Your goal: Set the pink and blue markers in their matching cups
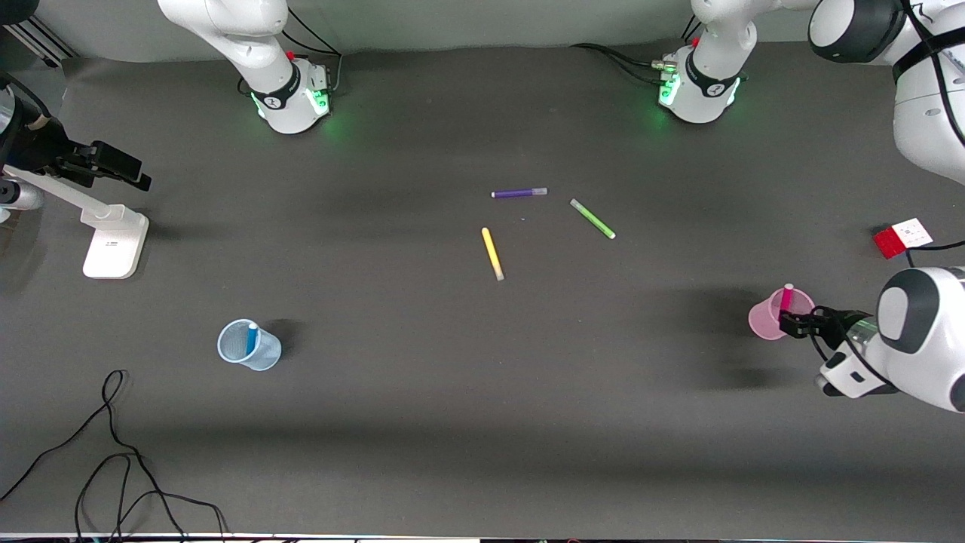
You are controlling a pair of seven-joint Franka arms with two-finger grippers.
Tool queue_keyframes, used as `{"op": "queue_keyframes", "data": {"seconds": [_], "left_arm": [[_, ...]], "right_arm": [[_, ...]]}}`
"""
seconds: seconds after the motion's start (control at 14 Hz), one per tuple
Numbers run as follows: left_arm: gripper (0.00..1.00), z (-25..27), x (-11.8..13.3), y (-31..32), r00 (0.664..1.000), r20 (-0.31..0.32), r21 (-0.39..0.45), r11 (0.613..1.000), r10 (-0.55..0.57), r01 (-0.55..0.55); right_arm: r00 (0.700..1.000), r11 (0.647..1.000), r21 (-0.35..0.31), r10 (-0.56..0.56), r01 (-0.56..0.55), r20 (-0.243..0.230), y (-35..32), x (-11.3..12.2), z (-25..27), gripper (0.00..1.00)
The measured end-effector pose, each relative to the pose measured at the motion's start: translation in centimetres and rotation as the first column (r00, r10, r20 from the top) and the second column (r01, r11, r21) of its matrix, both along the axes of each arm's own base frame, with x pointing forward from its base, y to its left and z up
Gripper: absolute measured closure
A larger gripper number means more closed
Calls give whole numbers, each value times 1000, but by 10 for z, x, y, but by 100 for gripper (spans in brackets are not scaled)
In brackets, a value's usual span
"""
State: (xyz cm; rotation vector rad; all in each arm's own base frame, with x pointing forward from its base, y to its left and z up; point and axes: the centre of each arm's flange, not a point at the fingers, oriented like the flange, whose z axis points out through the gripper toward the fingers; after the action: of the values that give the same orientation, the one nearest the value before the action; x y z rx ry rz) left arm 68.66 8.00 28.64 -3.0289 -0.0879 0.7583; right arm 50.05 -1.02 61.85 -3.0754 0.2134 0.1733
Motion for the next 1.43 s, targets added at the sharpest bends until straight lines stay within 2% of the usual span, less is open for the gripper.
{"op": "queue_keyframes", "data": {"seconds": [0.21, 0.5, 0.64, 0.86, 1.14, 1.43], "left_arm": [[0, 49, 4, 4, 999, 44, -2, 1000, -26, 26], [0, 156, -7, -2, 983, 173, 20, 998, -58, 55], [0, 202, -25, -13, 973, 221, 22, 998, -66, 63], [0, 246, -56, -30, 961, 259, 8, 996, -92, 93], [0, 281, -101, -65, 935, 330, -4, 990, -129, 138], [0, 308, -138, -98, 915, 365, 9, 984, -171, 180]], "right_arm": [[1000, 1000, 1, -1, 1, 0, -1, 3, -1, 0], [1000, 1000, 1, -1, 1, 22, -2, 6, 9, 0], [1000, 1000, 2, -3, 2, 26, -2, 8, 11, 0], [1000, 1000, 5, -3, 3, 13, -3, 13, 4, 0], [1000, 1000, 6, 0, 0, 21, -3, 17, 7, 0], [1000, 1000, 6, 3, -4, 26, -1, 19, 9, 0]]}}
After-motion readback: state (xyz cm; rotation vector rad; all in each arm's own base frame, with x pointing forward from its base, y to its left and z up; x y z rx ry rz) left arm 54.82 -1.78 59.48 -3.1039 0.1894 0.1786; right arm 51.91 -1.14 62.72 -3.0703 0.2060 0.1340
